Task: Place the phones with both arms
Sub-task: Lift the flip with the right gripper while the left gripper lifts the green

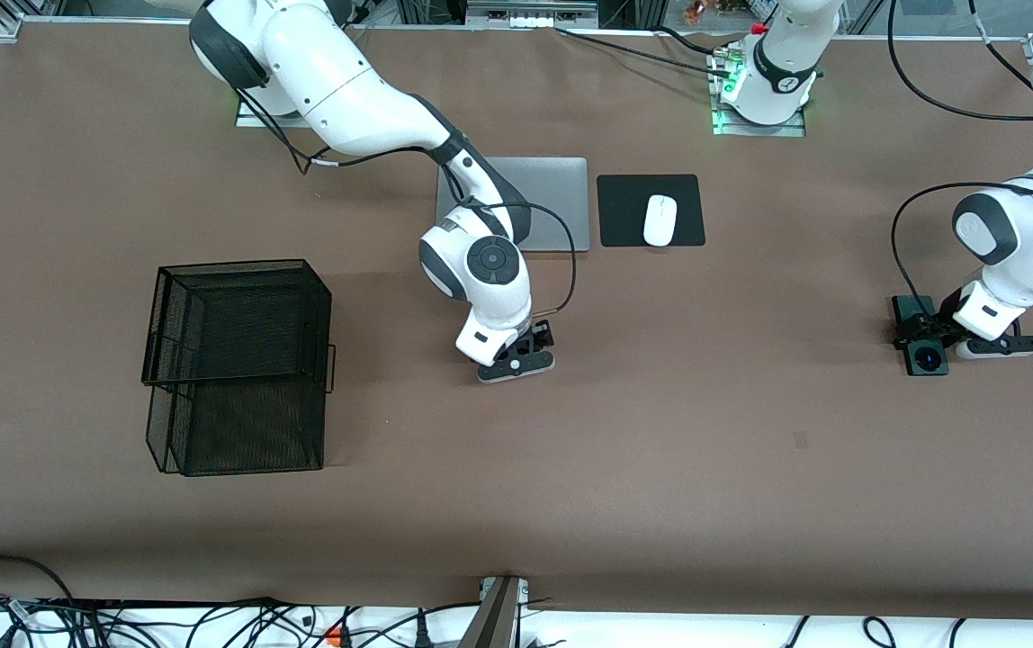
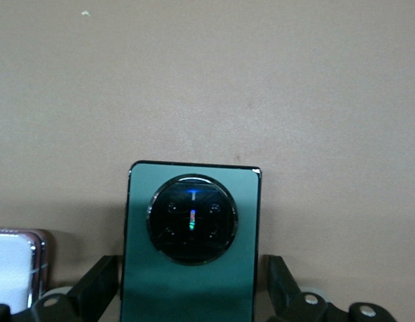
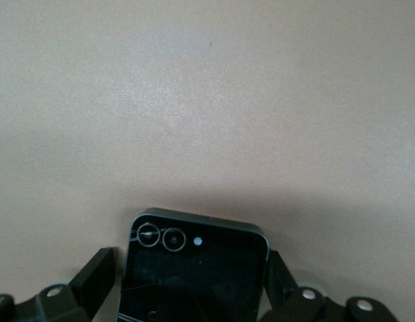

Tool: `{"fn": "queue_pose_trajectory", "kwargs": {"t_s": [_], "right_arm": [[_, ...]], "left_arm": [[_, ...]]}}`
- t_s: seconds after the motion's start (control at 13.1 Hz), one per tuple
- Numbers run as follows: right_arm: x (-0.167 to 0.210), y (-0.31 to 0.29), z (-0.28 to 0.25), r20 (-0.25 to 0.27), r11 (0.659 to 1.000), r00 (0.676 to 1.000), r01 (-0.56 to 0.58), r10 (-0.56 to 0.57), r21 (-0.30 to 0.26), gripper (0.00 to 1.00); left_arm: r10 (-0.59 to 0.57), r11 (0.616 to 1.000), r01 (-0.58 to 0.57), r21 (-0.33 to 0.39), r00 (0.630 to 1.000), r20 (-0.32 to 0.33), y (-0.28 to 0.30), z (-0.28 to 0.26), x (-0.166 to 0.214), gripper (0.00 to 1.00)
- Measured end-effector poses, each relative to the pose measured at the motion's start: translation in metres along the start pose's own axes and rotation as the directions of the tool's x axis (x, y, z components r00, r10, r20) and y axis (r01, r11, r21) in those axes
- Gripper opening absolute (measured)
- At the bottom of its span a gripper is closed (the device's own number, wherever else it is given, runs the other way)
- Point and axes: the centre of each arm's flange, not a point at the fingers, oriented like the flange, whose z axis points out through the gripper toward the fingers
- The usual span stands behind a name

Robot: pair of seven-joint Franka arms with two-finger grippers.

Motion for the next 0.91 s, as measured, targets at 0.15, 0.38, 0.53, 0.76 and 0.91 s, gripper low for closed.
{"fn": "queue_pose_trajectory", "kwargs": {"t_s": [0.15, 0.38, 0.53, 0.76, 0.91], "right_arm": [[0.000, 0.001, 0.000, -0.001, 1.000, 1.000, 0.003, -0.003, -0.002, 0.93], [0.002, 0.000, -0.005, -0.006, 1.000, 1.000, 0.006, -0.006, -0.003, 0.82], [0.003, 0.001, -0.004, -0.008, 1.000, 1.000, 0.004, -0.004, -0.003, 0.82], [0.020, 0.016, -0.015, -0.047, 1.000, 0.999, -0.014, 0.013, -0.019, 0.82], [0.039, 0.034, -0.042, -0.075, 0.998, 0.997, -0.039, 0.036, -0.044, 0.82]], "left_arm": [[-0.005, 1.000, 0.005, 0.004, 1.000, -0.003, -0.003, 0.000, -0.001, 0.88], [-0.019, 1.000, 0.019, 0.007, 1.000, -0.007, -0.003, -0.003, 0.000, 0.81], [-0.033, 0.999, 0.033, 0.007, 0.999, -0.008, -0.003, -0.003, 0.000, 0.81], [-0.049, 0.999, 0.049, 0.007, 0.999, -0.001, -0.002, -0.004, 0.003, 0.81], [-0.043, 0.999, 0.043, 0.000, 0.999, 0.029, 0.005, -0.006, 0.011, 0.80]]}}
